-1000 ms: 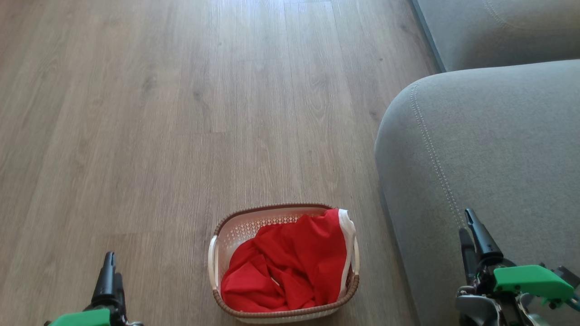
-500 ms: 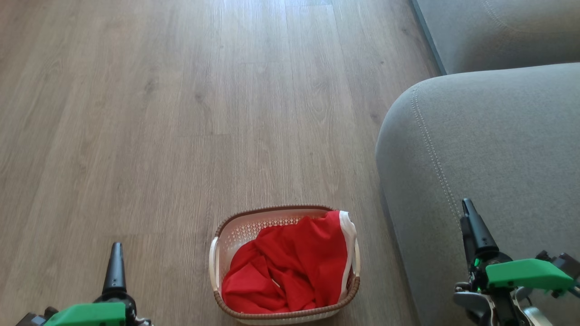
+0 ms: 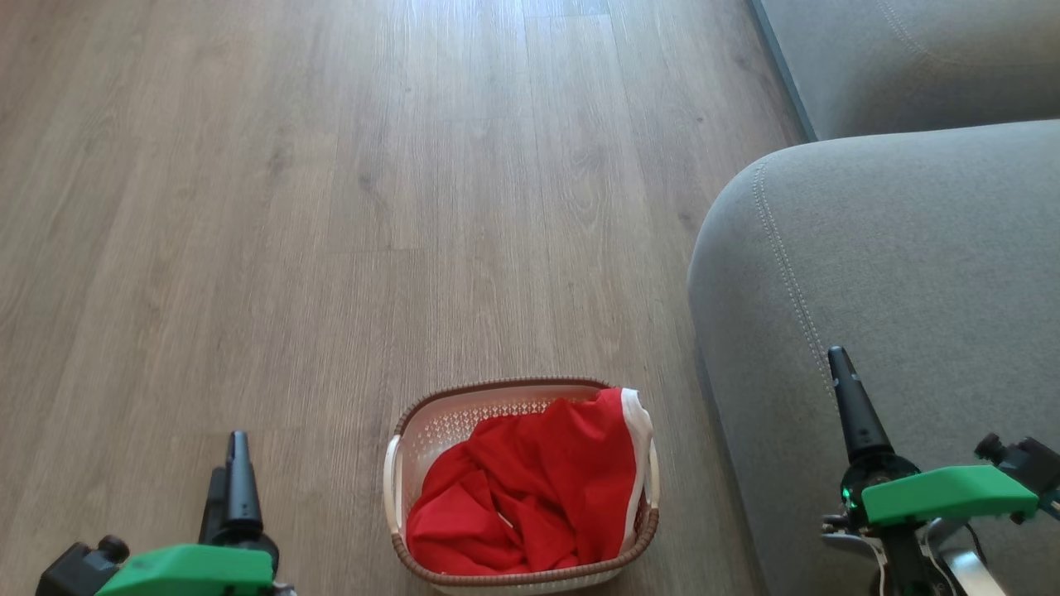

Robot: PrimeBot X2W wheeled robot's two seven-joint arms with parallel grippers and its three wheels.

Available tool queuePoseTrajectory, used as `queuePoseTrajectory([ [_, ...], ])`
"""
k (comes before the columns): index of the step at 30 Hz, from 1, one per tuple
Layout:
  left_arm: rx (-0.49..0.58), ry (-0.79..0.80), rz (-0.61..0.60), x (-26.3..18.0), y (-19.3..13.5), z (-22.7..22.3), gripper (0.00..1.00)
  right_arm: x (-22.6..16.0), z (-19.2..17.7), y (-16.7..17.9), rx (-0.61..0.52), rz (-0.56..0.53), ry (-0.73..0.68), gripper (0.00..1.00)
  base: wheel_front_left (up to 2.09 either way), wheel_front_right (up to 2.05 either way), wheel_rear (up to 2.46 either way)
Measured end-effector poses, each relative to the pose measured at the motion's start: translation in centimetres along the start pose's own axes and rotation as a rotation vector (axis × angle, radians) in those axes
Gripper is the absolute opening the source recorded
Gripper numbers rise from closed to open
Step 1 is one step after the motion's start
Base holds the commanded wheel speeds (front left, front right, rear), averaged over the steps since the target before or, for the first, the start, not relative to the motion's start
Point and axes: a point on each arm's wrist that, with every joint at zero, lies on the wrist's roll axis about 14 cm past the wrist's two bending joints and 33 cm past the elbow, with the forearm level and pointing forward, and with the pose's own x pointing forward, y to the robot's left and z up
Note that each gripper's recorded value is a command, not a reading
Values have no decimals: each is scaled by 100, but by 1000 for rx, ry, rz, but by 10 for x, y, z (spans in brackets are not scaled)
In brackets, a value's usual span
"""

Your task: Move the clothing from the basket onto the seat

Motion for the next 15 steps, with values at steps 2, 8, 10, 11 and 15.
queuePoseTrajectory([
  [2,43,-1,-4,0,-1,-1,100,0,0,2,-35,12,2,100,0,0,0],
  [8,155,-6,-8,-2,-2,-4,100,0,-3,9,-120,41,5,100,0,0,0],
  [10,185,-4,2,-5,1,-5,100,0,-3,10,-145,48,3,100,0,0,0],
  [11,200,-6,9,-6,4,-6,100,0,-3,11,-157,50,1,100,0,0,0],
  [15,255,-11,15,-10,7,-6,100,-1,-4,12,-215,60,4,100,0,0,0],
])
